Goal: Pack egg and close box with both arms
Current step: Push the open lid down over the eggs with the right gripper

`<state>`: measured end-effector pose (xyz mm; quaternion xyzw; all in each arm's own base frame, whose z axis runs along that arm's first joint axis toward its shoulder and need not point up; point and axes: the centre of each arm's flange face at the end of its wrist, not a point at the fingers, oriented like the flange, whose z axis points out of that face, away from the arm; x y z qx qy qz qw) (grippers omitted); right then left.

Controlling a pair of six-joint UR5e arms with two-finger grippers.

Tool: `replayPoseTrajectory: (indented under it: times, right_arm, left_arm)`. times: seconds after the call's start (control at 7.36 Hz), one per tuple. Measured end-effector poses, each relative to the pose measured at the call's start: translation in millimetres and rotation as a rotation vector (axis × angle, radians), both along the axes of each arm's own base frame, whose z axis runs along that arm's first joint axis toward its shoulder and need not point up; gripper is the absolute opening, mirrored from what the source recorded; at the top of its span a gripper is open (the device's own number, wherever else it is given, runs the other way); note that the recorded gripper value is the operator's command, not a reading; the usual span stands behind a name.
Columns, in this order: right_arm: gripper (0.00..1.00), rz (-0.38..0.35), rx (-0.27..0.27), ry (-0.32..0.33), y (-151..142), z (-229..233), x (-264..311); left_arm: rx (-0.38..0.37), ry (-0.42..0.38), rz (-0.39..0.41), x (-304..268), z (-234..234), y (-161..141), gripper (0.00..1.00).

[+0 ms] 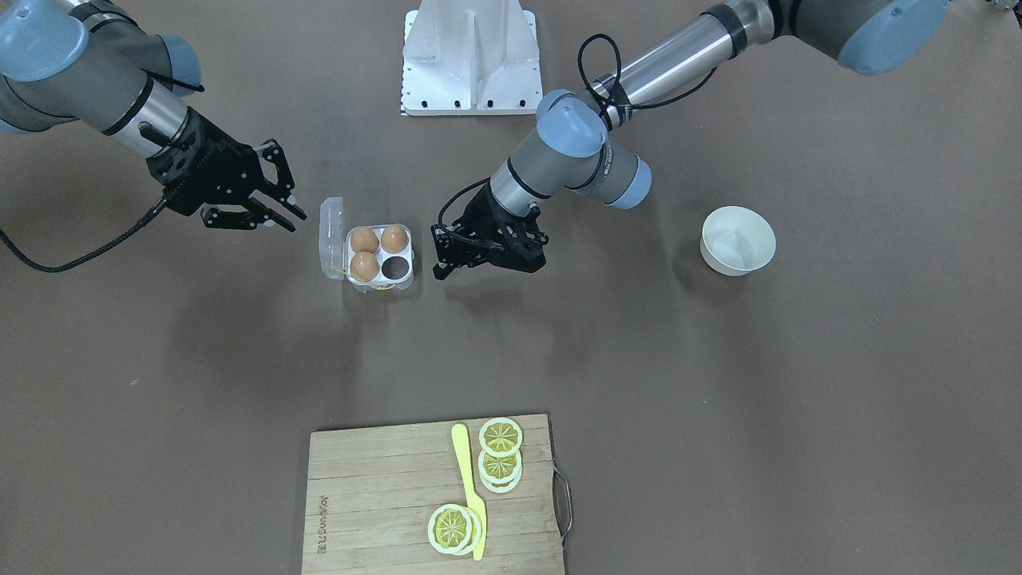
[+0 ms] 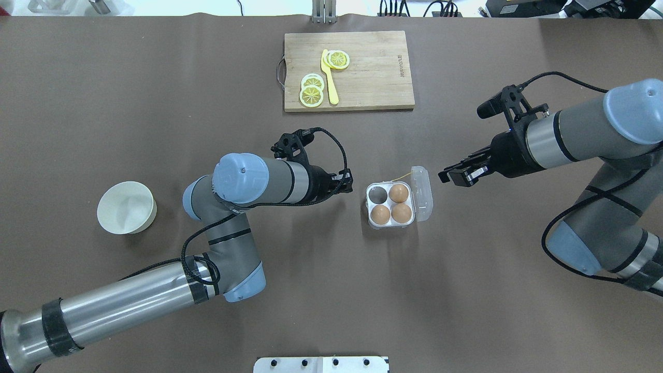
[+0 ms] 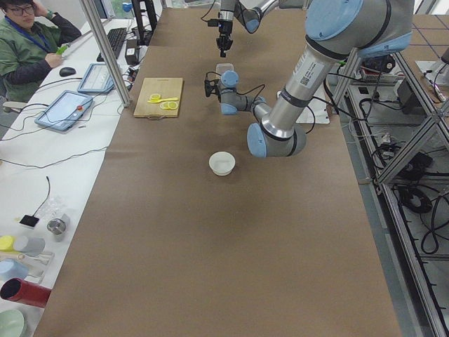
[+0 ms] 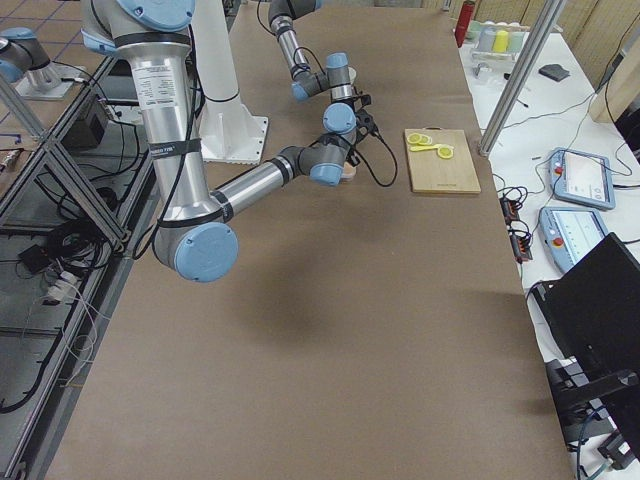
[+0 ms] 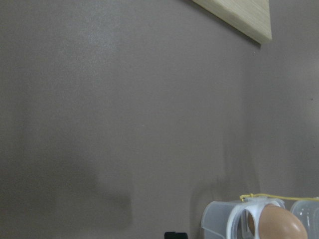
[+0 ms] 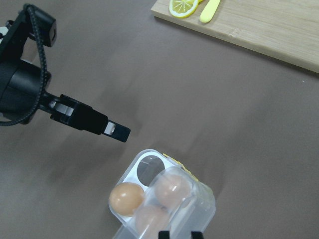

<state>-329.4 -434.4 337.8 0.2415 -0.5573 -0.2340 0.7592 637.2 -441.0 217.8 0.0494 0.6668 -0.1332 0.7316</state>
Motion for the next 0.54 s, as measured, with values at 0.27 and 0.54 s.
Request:
replayPoseTrajectory:
  times: [0.27,0.54]
  right_arm:
    - [0.23,-0.011,0.030,0.006,-0.4,1.7,-1.5]
    - [0.00,-0.018,0.045,0.010,0.3,3.8,-1.2]
  left_arm:
    - [-0.020,0.013,0.014,7.7,-5.2,10.1,0.00]
    - [-0.039,0.028,0.030,14.0,-8.1,22.6,0.00]
